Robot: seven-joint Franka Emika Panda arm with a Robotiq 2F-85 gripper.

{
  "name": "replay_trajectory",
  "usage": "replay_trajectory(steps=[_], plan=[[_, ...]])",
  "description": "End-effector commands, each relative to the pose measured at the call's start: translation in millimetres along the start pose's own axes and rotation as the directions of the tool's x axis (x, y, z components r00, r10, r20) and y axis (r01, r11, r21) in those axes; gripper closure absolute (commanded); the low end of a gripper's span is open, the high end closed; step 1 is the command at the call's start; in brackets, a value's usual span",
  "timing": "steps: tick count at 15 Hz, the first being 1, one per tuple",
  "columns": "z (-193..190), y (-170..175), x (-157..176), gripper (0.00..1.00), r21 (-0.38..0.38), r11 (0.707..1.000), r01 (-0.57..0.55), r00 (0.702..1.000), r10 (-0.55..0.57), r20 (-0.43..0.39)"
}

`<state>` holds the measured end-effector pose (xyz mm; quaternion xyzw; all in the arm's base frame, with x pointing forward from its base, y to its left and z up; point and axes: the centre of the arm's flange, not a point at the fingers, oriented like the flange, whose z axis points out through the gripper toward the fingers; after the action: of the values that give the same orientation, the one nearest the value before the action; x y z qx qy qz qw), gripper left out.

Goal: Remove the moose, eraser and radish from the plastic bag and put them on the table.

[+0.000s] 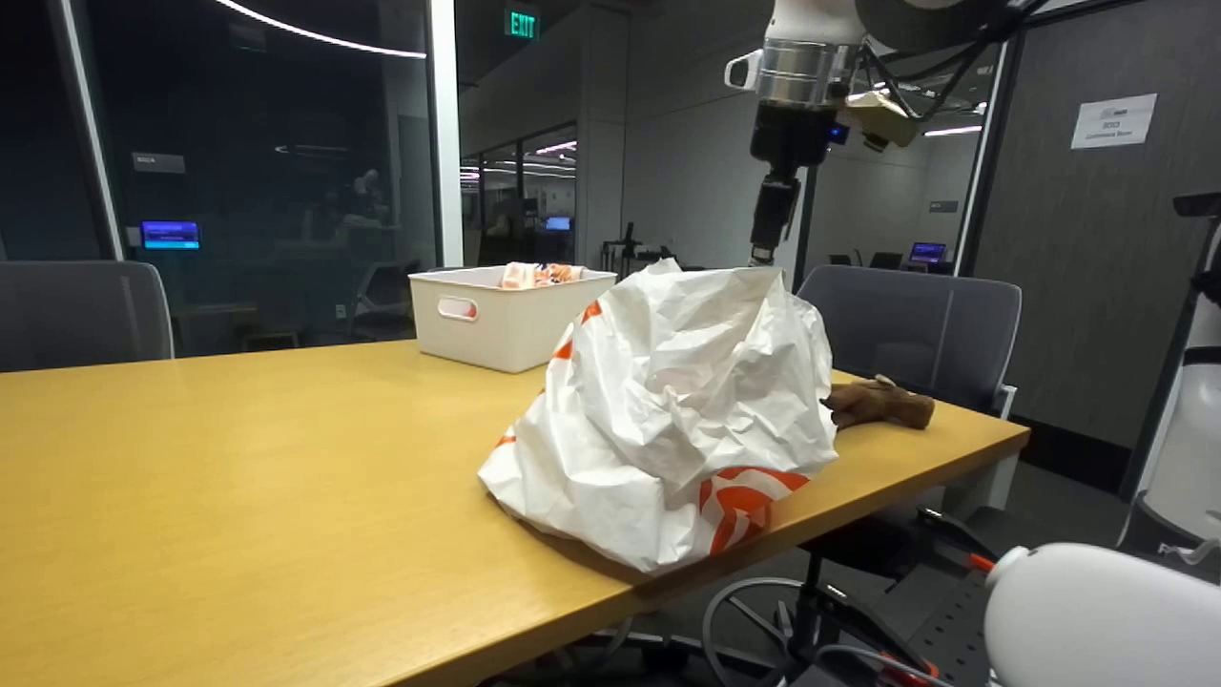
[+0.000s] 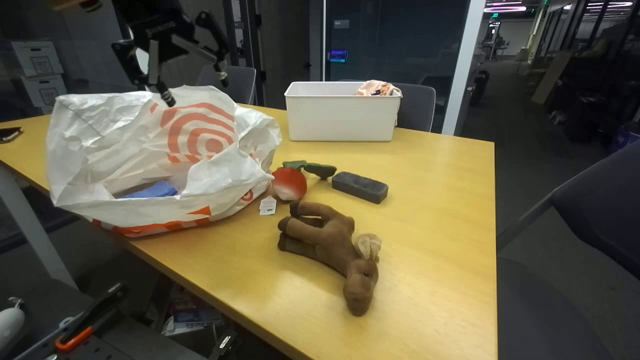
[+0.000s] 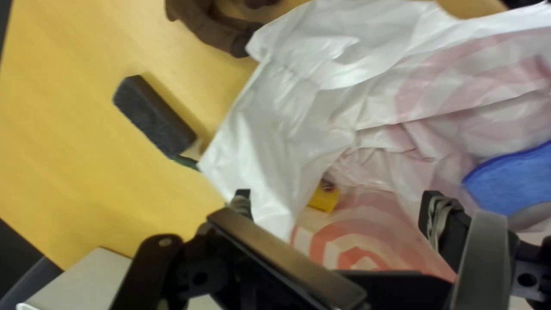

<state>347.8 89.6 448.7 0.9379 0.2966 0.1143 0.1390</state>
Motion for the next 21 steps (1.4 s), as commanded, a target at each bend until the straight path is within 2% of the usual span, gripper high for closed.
replay_trajectory(steps=[1, 2, 5, 13, 18, 20, 21], plan=[[-11, -33, -36, 0.00, 0.130, 0.981, 0.142, 0.989, -0.134, -0.067], [-3, -23, -12, 0.00, 0.071, 0.995, 0.077, 0.997, -0.075, -0.026], [-13, -29, -11, 0.00, 0.108, 0.986, 0.125, 0.991, -0.120, -0.057], [-6, -24, -14, 0.00, 0.107, 0.981, 0.160, 0.986, -0.155, -0.054], [19, -9, -14, 0.00, 0.154, 0.954, 0.259, 0.966, -0.254, -0.049], [28, -3, -16, 0.00, 0.189, 0.929, 0.318, 0.948, -0.308, -0.079], [19, -12, -16, 0.00, 0.165, 0.949, 0.268, 0.963, -0.266, -0.037]])
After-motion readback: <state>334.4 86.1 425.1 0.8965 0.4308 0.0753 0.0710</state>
